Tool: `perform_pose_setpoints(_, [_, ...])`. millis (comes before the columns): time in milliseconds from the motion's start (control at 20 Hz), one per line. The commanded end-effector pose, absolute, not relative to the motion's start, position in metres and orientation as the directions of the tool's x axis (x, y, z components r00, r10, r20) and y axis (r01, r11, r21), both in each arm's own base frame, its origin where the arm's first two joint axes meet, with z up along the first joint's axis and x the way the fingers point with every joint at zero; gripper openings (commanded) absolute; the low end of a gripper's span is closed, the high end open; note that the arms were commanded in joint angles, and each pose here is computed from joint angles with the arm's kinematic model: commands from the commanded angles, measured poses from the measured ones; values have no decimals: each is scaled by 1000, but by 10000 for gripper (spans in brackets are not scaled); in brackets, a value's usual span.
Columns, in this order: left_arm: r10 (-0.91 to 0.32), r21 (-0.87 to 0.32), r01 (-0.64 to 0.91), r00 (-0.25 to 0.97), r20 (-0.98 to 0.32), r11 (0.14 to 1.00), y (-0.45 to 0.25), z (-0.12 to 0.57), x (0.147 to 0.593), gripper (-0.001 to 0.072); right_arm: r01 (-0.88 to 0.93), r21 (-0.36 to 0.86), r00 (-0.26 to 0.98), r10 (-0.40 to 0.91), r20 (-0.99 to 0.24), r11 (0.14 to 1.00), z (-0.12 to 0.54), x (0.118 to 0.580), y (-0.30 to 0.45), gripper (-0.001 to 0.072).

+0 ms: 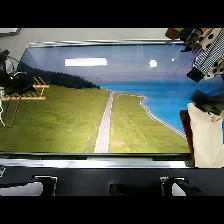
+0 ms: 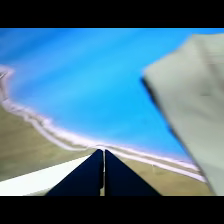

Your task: Fold the clothes and pants, and hang the long-sleeved shirts on hangers.

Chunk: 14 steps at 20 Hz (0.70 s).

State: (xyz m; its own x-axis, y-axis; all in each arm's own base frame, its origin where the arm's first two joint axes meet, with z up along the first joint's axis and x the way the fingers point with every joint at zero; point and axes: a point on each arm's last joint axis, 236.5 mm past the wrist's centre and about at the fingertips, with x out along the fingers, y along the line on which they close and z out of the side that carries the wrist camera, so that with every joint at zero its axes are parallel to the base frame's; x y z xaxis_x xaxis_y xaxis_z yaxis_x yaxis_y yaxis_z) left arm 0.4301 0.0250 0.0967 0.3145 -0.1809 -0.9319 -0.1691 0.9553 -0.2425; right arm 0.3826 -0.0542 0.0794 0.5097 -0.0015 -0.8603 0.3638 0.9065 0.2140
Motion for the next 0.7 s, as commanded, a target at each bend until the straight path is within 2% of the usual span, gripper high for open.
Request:
perform_pose_setpoints(0, [-78, -128, -151, 301, -950, 980, 31, 78, 409, 10, 35, 243, 394, 210, -895, 969, 48, 389, 86, 31])
perform_pose_setpoints(200, [-86, -110, -78, 260, -962, 991, 18, 49, 366, 11, -116, 230, 292, 255, -922, 966, 22, 371, 149, 32])
perform_pose_setpoints(450, [-95, -112, -75, 199, -975, 991, 15, 33, 345, 13, -154, 204, 275, 241, -931, 967, 19, 366, 149, 32])
perform_pose_setpoints(650, [-96, -112, -73, 197, -976, 991, 14, 33, 345, 13, -150, 191, 157, 214, -964, 970, 11, 338, 143, 34])
